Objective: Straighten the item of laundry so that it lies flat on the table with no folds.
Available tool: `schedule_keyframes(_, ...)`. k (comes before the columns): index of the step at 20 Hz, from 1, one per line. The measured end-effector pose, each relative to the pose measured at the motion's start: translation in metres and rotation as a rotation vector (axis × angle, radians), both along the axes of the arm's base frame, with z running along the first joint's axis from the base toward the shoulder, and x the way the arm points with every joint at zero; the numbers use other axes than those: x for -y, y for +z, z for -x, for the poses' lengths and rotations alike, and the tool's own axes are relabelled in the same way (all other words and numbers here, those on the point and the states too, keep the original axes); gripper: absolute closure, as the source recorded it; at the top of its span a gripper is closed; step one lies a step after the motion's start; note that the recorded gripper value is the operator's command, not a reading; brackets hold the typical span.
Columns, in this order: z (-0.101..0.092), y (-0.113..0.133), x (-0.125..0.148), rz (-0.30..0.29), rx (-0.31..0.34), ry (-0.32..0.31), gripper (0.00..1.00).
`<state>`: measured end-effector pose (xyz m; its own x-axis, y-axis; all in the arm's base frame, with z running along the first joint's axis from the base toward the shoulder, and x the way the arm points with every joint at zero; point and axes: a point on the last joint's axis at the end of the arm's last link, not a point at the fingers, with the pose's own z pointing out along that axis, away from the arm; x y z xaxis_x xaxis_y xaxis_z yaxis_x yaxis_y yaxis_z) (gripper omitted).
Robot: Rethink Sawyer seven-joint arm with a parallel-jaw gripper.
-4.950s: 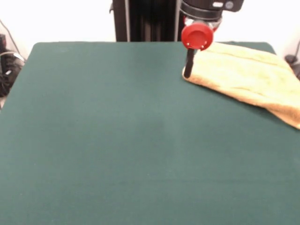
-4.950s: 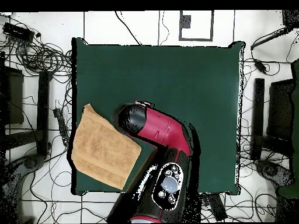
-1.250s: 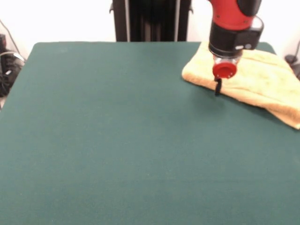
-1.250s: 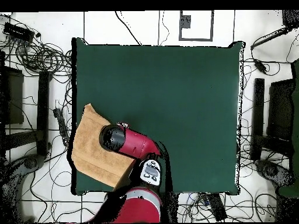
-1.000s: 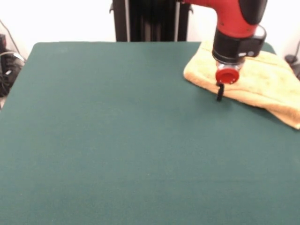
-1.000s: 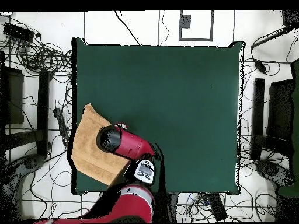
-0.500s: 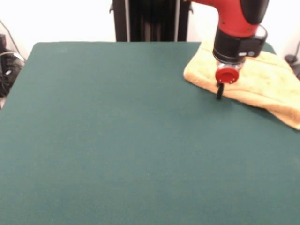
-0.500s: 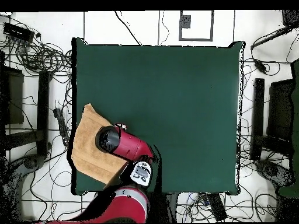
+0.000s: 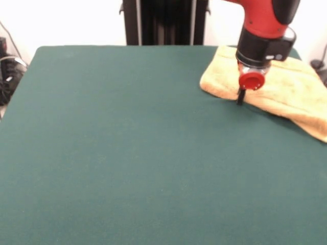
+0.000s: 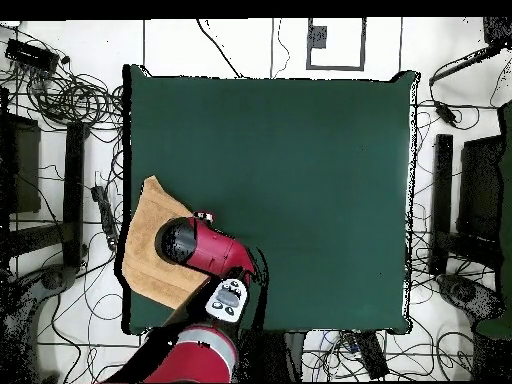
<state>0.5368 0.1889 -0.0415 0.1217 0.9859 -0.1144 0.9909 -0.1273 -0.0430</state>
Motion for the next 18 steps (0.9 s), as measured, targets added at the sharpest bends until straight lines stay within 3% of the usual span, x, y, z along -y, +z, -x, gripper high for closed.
schedule_keyframes(5,-0.001,0.001,0.0,0.01,-0.001,0.043,1.0)
schedule_keyframes(13,-0.011,0.002,0.016,0.0,-0.059,0.13,1.0)
schedule_keyframes(17,-0.015,0.003,0.038,-0.001,-0.091,0.14,1.0)
schedule_keyframes(18,-0.016,0.003,0.056,0.007,-0.099,0.138,1.0)
